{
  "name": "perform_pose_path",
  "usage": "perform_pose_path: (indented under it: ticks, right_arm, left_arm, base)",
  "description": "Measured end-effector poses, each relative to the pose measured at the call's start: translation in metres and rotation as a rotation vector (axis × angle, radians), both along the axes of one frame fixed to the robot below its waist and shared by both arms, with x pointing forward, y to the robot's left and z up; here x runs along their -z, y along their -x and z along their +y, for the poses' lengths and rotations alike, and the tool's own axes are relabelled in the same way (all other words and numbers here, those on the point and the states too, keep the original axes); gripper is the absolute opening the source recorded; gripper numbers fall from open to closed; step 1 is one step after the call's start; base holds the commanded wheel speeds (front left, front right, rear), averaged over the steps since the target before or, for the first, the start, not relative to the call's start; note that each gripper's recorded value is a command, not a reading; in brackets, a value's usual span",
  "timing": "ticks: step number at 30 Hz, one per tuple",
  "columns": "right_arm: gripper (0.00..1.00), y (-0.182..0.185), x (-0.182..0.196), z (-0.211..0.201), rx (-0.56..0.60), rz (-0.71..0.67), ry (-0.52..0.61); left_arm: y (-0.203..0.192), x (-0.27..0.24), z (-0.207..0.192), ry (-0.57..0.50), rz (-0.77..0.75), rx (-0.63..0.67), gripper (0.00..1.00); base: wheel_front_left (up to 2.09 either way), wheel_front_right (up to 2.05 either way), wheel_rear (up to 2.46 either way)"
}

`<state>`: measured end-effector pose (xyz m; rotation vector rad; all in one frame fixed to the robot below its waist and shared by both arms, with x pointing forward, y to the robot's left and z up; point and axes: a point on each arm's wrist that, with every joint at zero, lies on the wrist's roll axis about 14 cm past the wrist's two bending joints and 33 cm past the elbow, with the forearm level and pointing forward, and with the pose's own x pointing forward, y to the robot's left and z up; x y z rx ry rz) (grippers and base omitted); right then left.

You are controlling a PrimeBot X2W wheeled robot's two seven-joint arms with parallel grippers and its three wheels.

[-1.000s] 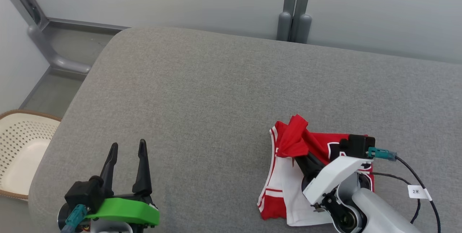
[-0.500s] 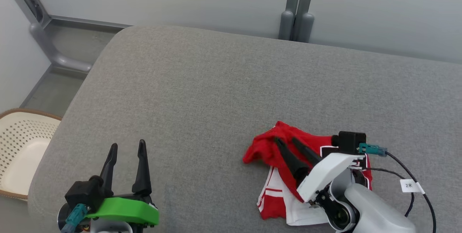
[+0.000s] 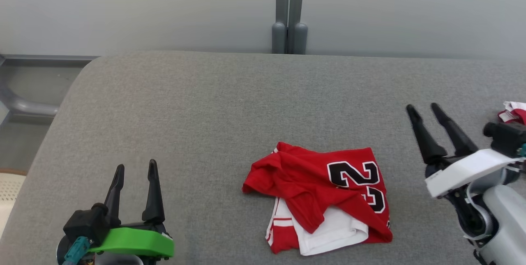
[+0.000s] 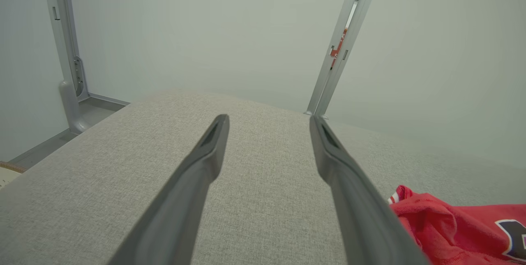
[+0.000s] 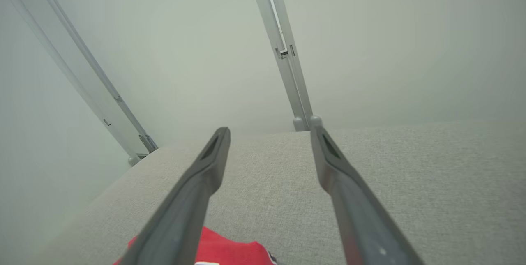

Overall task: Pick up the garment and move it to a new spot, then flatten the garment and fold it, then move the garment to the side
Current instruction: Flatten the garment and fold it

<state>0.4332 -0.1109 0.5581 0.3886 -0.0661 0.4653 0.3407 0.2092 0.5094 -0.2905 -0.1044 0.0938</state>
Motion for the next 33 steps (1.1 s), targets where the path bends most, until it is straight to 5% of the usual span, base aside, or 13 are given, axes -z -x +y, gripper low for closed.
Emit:
perform_pose_path:
  ticks: [4, 8, 19, 20, 21, 22, 33]
  right_arm:
    - [1.00, 0.002, -0.007, -0.063, 0.190, -0.068, 0.078]
    - [1.00, 0.018, 0.003, -0.083, 0.280, -0.062, 0.088]
    - [1.00, 0.026, 0.010, -0.068, 0.267, -0.053, 0.086]
    - [0.96, 0.027, 0.012, -0.060, 0.241, -0.045, 0.096]
    - [0.38, 0.027, 0.016, -0.048, 0.205, -0.029, 0.103]
    - [0.02, 0.029, 0.020, -0.038, 0.174, -0.014, 0.106]
    - [0.00, 0.044, 0.086, 0.058, -0.095, 0.257, 0.105]
  left_arm:
    - [-0.007, -0.008, -0.008, 0.000, -0.026, 0.025, 1.00]
    - [-0.012, -0.013, -0.014, -0.001, -0.041, 0.042, 1.00]
    - [-0.014, -0.010, -0.019, 0.003, -0.032, 0.053, 1.00]
    - [-0.014, -0.010, -0.018, 0.004, -0.032, 0.051, 1.00]
    - [-0.013, -0.009, -0.017, 0.004, -0.031, 0.047, 1.00]
    - [-0.012, -0.009, -0.015, 0.005, -0.030, 0.043, 1.00]
    - [-0.004, 0.000, -0.002, 0.009, -0.004, -0.003, 1.00]
  base:
    - [0.00, 0.00, 0.00]
    - [0.00, 0.00, 0.00]
    - [0.00, 0.00, 0.00]
    - [0.00, 0.00, 0.00]
    - [0.00, 0.00, 0.00]
    - [0.00, 0.00, 0.00]
    - [0.00, 0.00, 0.00]
